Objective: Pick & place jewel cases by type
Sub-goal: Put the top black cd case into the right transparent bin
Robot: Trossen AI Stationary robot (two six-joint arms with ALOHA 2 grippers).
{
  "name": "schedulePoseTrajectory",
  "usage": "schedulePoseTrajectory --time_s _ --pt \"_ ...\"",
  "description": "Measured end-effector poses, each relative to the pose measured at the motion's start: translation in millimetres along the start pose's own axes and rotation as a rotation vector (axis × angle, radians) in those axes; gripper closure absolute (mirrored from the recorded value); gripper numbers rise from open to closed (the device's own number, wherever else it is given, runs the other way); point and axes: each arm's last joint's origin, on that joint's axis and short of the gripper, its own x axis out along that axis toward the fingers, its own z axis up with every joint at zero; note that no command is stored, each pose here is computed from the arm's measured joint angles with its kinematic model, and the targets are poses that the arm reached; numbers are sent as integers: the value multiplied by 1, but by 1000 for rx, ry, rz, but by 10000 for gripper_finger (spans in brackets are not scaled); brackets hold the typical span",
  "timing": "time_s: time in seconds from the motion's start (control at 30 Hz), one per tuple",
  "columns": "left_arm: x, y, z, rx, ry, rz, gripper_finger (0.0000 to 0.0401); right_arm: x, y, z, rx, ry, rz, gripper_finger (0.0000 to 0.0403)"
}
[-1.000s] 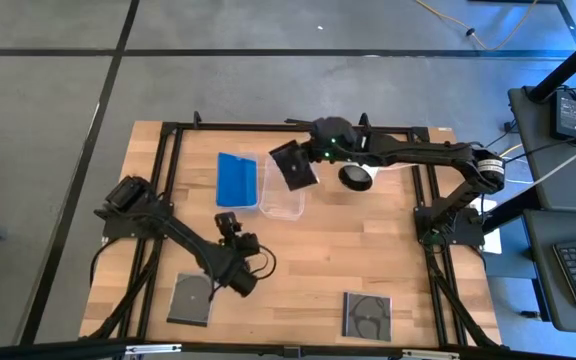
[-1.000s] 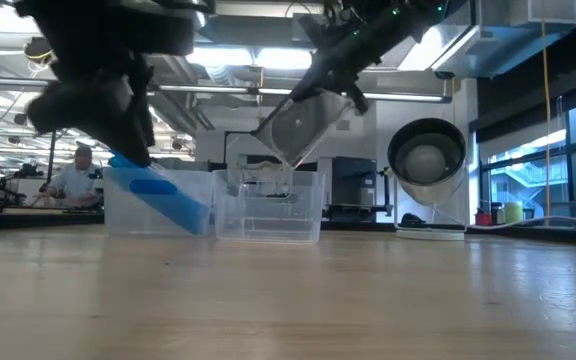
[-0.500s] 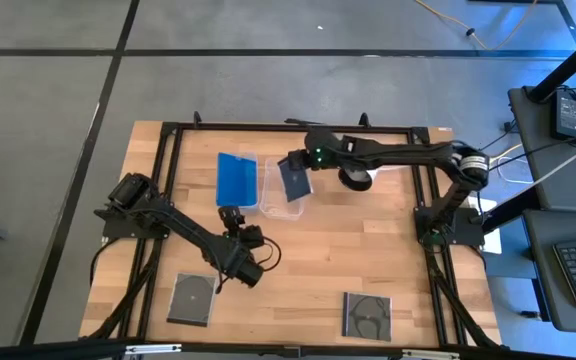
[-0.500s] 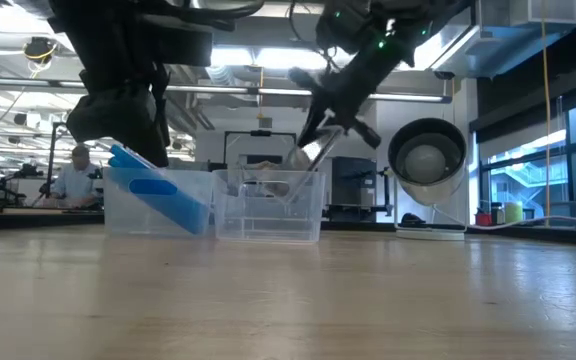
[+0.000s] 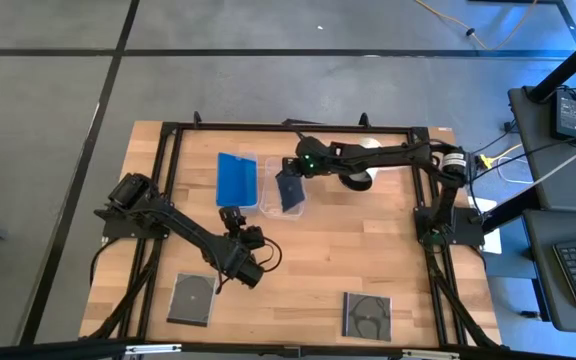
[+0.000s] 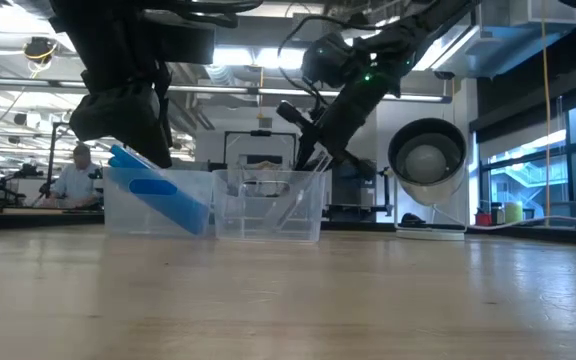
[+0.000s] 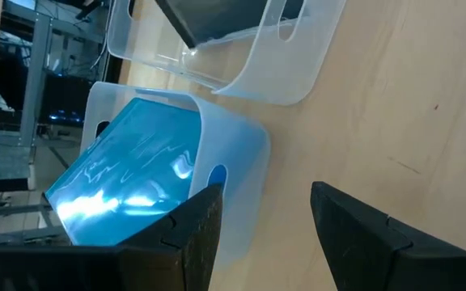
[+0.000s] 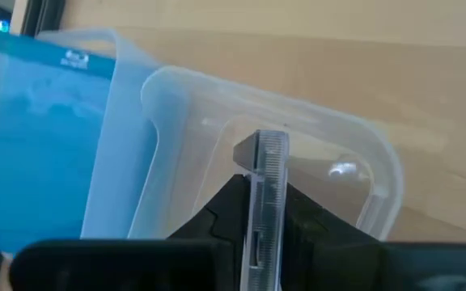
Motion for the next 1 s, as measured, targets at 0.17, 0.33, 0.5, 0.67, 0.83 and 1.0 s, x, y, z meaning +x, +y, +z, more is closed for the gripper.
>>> schedulePoseTrajectory --time_s 0.17,0.33,0.5,0.67,0.83,1.0 --pt "0 0 0 -1 0 0 214 4 0 -2 -37 10 8 352" --pt "0 0 0 -2 0 0 214 5 1 -1 -63 2 21 350" --pt "0 0 0 -4 -1 -1 214 6 1 -1 -101 -3 26 313" --pt "0 0 0 -10 -1 -2 214 6 1 -1 -86 -2 27 259" --pt "0 0 0 -20 -1 -2 214 3 8 1 -67 30 68 233" --pt "0 0 0 -31 -1 -2 214 -7 27 8 -66 136 175 230"
